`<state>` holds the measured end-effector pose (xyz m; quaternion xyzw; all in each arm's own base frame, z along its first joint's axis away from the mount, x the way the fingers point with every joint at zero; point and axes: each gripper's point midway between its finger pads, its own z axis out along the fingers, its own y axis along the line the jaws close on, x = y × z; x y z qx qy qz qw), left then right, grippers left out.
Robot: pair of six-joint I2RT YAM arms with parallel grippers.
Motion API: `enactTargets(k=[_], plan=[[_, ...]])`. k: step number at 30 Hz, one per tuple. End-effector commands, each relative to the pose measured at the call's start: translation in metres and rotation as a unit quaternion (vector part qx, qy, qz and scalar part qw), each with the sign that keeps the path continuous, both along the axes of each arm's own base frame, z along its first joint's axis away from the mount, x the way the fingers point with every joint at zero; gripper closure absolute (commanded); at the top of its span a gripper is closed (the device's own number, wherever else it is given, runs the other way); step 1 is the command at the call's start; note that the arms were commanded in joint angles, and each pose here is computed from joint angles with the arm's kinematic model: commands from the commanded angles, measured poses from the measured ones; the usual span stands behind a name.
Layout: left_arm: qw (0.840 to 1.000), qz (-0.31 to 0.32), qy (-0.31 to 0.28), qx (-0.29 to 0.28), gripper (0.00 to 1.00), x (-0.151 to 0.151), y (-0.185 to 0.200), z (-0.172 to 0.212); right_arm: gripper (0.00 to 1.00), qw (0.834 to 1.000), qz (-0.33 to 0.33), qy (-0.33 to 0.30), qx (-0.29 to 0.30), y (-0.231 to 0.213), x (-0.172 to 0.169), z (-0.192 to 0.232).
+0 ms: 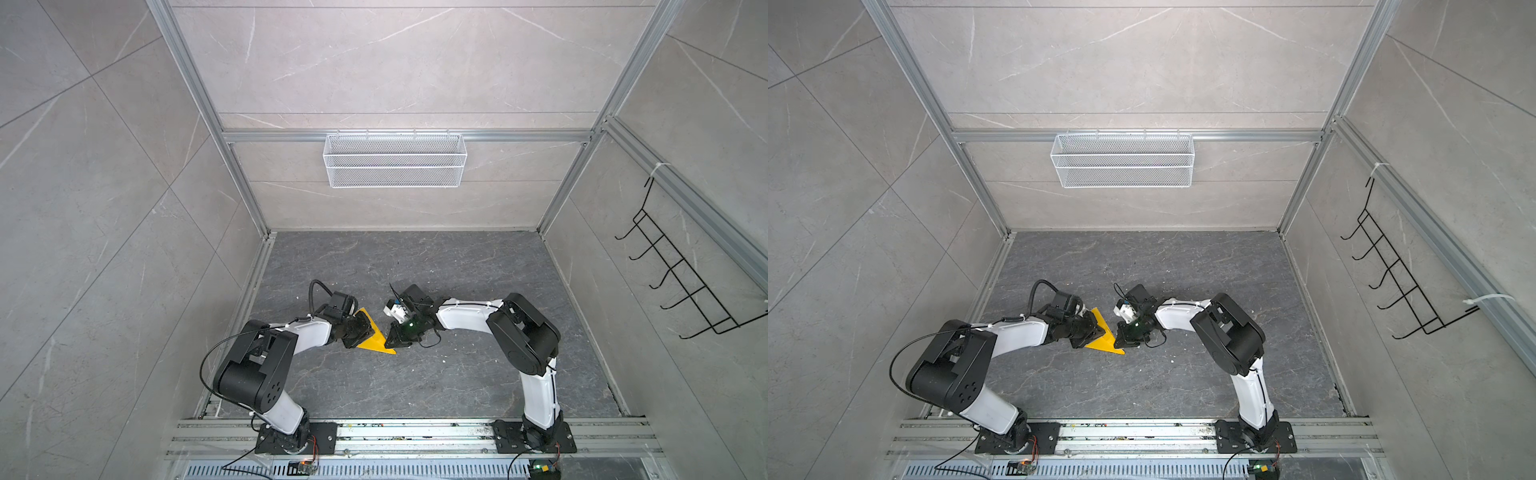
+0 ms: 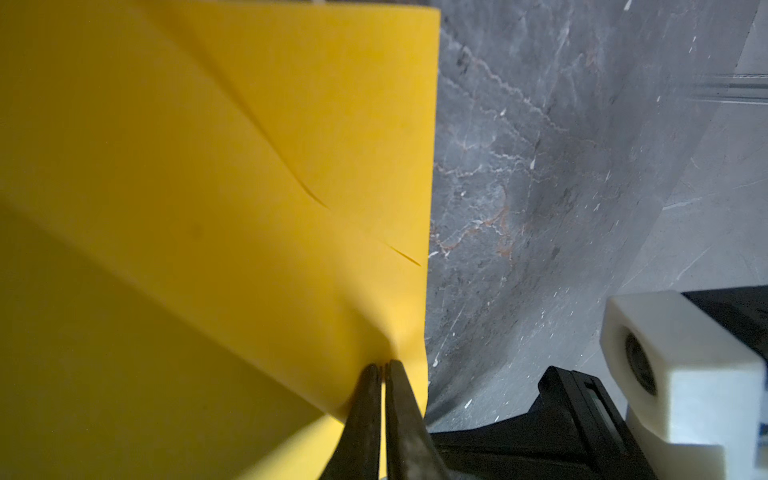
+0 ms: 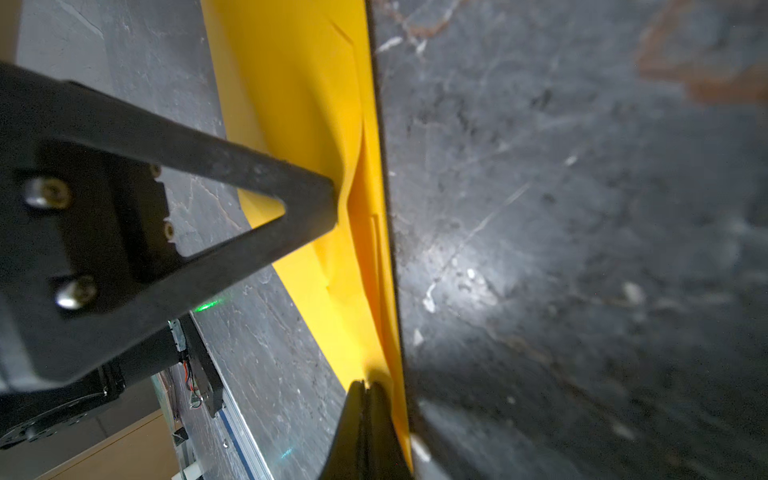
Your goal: Fold a paper plane with a square sheet of paper (pick it up from the middle)
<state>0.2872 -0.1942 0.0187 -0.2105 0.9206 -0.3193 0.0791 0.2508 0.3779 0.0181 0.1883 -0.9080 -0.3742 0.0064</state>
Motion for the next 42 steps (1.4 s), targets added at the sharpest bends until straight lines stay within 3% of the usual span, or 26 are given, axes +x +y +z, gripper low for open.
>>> enactTargets(k=[1,12,24,42], plan=[[0.999,0.004,0.032,0.033,0.89,-0.013,0.014,-0.016,0.94,0.999,-0.003,0.019,-0.031,-0.014,-0.007,-0.022],[0.999,0.004,0.027,0.031,0.89,-0.012,0.013,-0.013,0.89,0.999,-0.002,-0.023,0.048,0.009,0.007,0.032],[0.999,0.006,0.031,0.035,0.89,-0.014,0.015,-0.016,0.92,1.0,-0.018,0.007,0.015,0.01,0.017,0.002],[0.998,0.012,0.039,0.05,0.89,-0.016,0.02,-0.019,0.93,0.999,-0.015,0.027,-0.018,-0.016,-0.002,-0.01]])
